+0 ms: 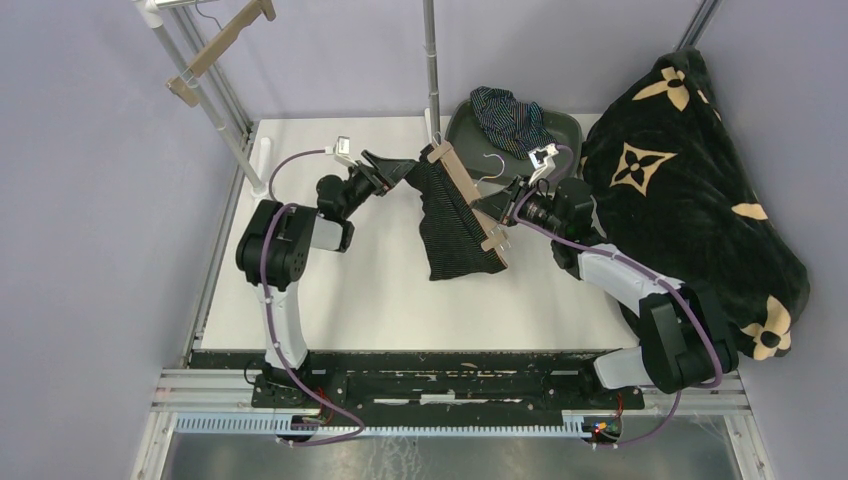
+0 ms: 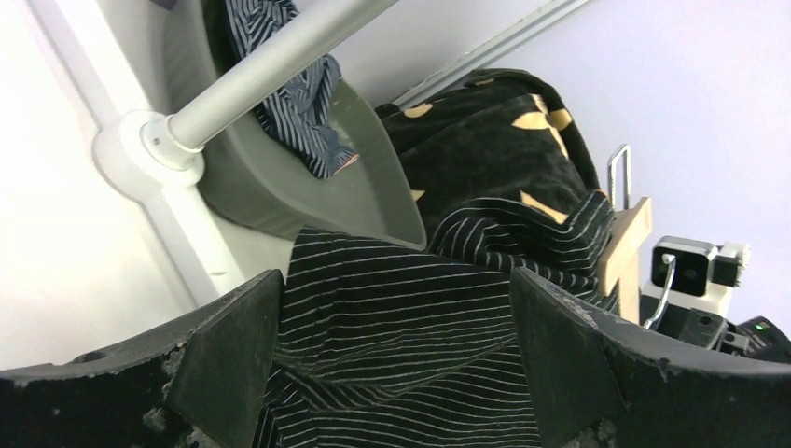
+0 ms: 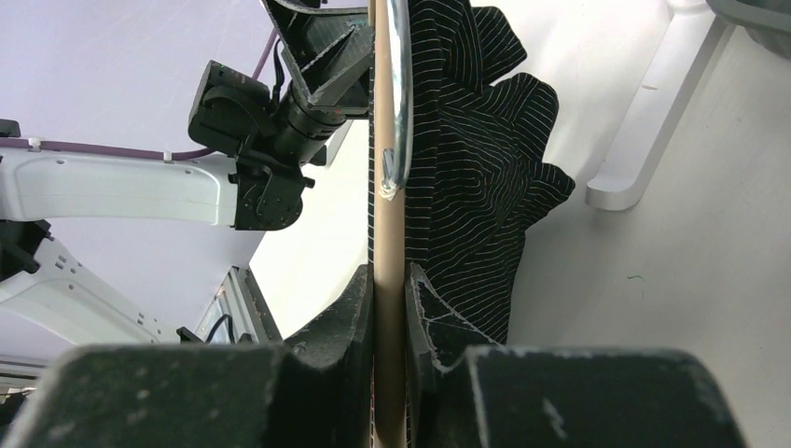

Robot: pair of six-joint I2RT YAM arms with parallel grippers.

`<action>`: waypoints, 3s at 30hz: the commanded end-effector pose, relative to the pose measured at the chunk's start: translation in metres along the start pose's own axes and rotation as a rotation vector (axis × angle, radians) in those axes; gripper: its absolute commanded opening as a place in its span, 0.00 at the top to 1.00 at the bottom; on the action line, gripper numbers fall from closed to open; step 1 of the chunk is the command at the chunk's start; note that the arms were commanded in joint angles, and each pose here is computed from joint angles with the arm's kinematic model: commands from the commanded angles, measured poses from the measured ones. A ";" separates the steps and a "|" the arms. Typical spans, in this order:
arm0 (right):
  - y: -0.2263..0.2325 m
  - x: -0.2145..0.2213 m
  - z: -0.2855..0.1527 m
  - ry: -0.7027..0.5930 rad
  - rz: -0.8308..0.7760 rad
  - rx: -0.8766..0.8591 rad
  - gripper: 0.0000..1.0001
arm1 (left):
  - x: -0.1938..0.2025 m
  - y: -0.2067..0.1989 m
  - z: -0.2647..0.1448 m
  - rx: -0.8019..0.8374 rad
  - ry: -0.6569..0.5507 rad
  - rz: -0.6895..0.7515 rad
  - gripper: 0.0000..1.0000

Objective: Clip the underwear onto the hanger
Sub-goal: Adjust the underwear on the hanger, then place the hanger at the clothesline.

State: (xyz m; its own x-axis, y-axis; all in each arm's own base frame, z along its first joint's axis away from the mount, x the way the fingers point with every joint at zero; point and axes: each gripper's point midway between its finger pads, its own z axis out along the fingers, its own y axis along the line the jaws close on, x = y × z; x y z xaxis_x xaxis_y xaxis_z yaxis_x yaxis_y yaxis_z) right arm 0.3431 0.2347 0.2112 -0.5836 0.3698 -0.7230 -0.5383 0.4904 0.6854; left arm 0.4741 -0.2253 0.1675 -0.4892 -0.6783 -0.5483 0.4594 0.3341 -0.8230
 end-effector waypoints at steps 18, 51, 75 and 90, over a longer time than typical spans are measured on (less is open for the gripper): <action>0.037 -0.029 -0.013 -0.089 -0.069 -0.073 1.00 | -0.001 -0.017 0.004 0.123 -0.012 -0.090 0.95; 0.027 -0.044 -0.029 -0.151 -0.085 0.044 0.99 | 0.007 0.043 -0.021 -0.245 -0.012 0.037 0.96; 0.005 -0.034 0.004 -0.022 -0.256 0.370 0.99 | -0.020 -0.036 -0.022 -0.762 0.048 0.355 0.32; 0.022 -0.024 0.037 0.024 -0.358 0.415 0.99 | -0.018 -0.071 -0.032 -0.768 0.018 0.378 0.33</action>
State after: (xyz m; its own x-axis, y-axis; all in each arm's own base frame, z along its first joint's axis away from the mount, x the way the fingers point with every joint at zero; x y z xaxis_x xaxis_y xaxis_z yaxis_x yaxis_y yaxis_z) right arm 0.3538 0.2579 0.2086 -0.5142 0.1016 -0.8517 -0.4086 0.8440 0.3474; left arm 0.4277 -0.2235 0.1953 -0.4952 -0.4180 -0.7616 -0.0536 0.8897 -0.4534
